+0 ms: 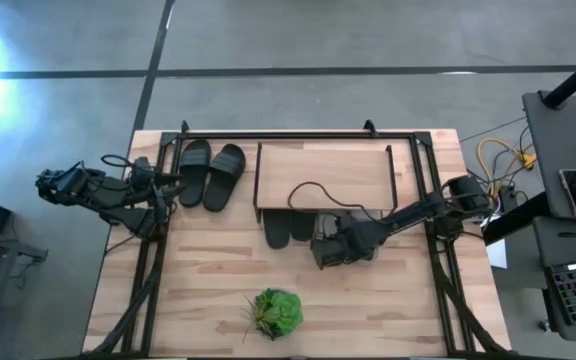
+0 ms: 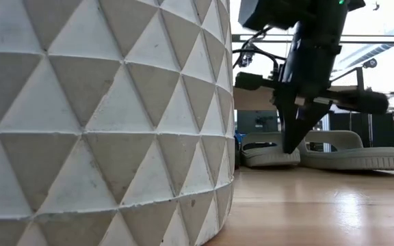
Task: Pick and place slides into the shelf
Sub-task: Adjust the black and gray slides under the shelf
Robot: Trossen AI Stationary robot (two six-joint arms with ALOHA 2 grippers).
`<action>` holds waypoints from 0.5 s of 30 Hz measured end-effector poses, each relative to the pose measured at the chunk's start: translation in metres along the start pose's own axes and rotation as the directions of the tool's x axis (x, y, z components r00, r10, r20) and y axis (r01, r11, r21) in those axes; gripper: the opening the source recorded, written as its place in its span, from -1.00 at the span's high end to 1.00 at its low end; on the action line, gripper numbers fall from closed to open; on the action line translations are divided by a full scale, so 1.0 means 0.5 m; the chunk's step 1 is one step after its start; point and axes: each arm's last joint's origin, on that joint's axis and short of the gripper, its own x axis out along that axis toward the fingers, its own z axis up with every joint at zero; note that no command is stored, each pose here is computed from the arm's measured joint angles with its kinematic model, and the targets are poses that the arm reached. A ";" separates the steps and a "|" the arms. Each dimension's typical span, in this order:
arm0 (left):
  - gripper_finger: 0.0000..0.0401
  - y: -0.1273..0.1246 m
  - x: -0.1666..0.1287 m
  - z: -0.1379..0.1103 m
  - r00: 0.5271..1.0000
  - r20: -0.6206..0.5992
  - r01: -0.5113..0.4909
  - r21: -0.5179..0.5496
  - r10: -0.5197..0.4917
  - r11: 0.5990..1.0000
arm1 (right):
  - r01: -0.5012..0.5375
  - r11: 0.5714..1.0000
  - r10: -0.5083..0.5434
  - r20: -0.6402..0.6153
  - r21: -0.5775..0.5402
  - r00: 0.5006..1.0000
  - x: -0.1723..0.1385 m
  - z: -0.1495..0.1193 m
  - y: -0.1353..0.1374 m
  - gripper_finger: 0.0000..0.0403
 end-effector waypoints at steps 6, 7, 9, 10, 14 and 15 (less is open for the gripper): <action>0.25 0.000 0.000 0.000 1.000 0.000 -0.001 0.000 0.001 1.000 | -0.037 0.999 0.037 -0.020 0.011 0.999 -0.046 -0.050 -0.001 0.96; 0.25 0.000 0.000 0.000 1.000 0.000 -0.001 0.001 0.001 1.000 | -0.035 0.999 0.035 -0.011 0.014 0.999 -0.055 -0.059 -0.005 0.96; 0.25 0.000 0.000 0.000 1.000 0.000 -0.001 0.001 0.001 1.000 | -0.017 0.999 0.016 0.020 0.031 1.000 -0.078 -0.078 -0.018 0.96; 0.25 0.000 0.000 0.000 1.000 0.000 -0.002 0.001 0.002 1.000 | -0.006 0.999 0.005 0.038 0.039 0.999 -0.090 -0.086 -0.026 0.96; 0.25 -0.001 0.001 0.000 1.000 -0.001 -0.004 0.003 0.004 1.000 | 0.034 0.999 -0.035 0.043 0.011 0.998 -0.130 -0.117 -0.050 0.96; 0.25 -0.001 0.001 0.000 1.000 -0.001 -0.004 0.003 0.004 1.000 | 0.043 0.999 -0.043 0.028 -0.001 0.999 -0.137 -0.125 -0.055 0.96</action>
